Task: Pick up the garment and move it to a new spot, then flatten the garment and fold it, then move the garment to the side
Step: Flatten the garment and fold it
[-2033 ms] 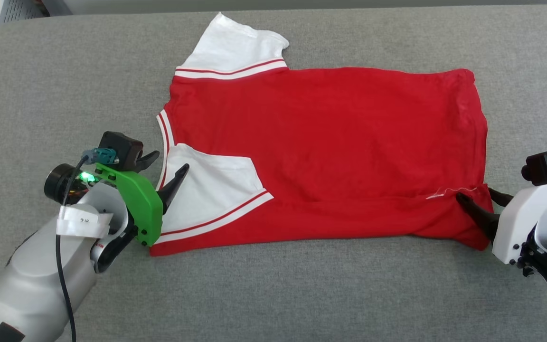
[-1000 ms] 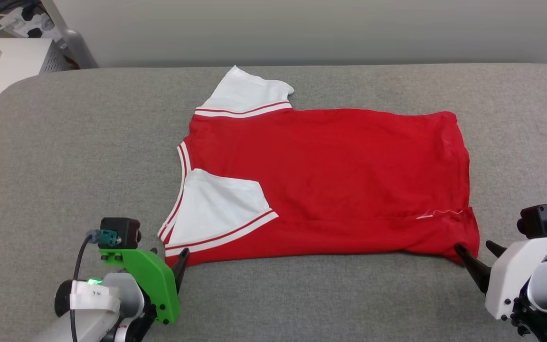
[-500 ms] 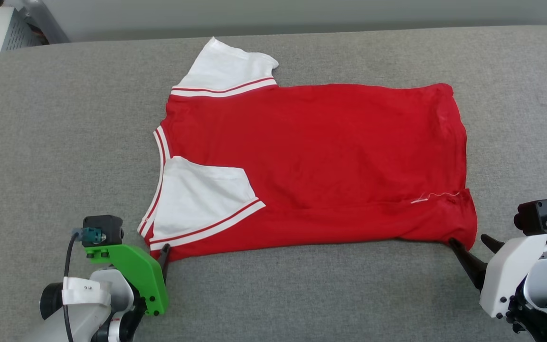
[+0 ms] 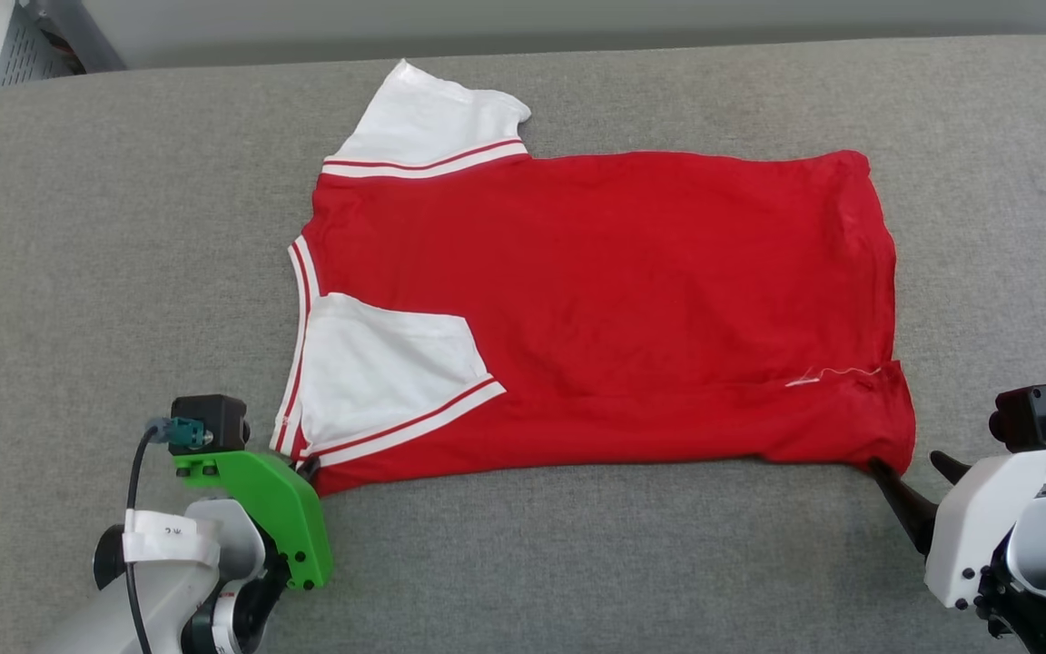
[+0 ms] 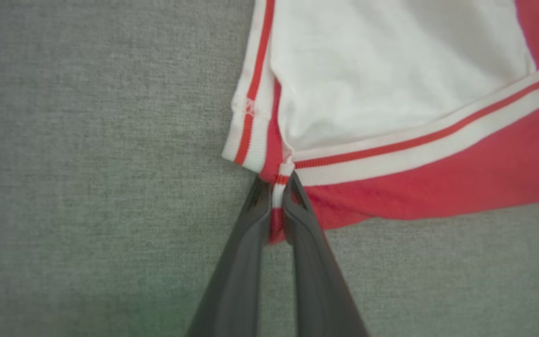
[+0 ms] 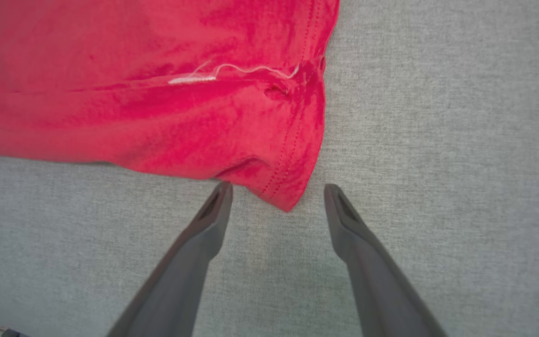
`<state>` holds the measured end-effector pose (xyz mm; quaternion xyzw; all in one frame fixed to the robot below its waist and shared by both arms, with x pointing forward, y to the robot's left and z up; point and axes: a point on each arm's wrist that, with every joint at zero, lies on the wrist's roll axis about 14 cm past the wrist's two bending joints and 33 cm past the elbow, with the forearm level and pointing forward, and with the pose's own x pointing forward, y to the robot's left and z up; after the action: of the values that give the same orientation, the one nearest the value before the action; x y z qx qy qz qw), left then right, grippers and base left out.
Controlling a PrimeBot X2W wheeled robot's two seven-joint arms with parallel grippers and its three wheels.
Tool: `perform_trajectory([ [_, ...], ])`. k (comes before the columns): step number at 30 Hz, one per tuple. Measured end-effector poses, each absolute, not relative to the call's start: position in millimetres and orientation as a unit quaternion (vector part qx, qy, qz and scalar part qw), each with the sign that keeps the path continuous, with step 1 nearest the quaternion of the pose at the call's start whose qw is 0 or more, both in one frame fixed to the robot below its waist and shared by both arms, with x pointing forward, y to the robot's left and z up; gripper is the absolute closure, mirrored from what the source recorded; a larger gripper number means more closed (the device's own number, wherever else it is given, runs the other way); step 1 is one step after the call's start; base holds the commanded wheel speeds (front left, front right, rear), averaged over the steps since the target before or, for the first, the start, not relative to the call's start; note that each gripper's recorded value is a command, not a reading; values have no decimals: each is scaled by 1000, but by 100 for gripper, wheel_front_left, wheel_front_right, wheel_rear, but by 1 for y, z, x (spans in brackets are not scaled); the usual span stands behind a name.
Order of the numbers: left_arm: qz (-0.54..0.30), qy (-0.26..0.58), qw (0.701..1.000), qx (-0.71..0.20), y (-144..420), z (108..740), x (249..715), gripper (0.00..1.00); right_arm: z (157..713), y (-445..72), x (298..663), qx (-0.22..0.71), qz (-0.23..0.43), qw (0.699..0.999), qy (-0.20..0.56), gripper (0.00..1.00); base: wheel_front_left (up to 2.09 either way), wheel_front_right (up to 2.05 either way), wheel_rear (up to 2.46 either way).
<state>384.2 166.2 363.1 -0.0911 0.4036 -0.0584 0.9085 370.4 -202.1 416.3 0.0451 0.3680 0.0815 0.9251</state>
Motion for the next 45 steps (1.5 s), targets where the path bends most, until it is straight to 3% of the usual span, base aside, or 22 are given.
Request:
perform_trajectory([
  [15,-68,285,950,-110,164,425,396,100,413,-202,381,43,71,925,370,0,0,0,0],
  [26,-70,286,950,-104,165,423,394,100,383,-194,386,42,72,907,413,0,0,0,0],
  [27,-69,287,950,-103,165,422,394,100,381,-193,387,41,73,905,416,21,0,0,0],
  [28,-68,289,949,-102,166,421,394,100,379,-193,387,40,74,904,419,52,0,0,0],
  [29,-67,291,949,-103,167,419,394,100,377,-193,387,39,74,902,424,65,0,0,0],
  [30,-66,292,949,-103,167,418,393,100,374,-192,387,39,76,900,428,92,0,0,0],
  [31,-65,294,948,-103,168,417,393,100,372,-191,387,38,77,898,431,100,0,0,0],
  [45,-70,304,946,-85,171,416,379,100,390,-214,383,32,66,904,422,100,0,0,0],
])
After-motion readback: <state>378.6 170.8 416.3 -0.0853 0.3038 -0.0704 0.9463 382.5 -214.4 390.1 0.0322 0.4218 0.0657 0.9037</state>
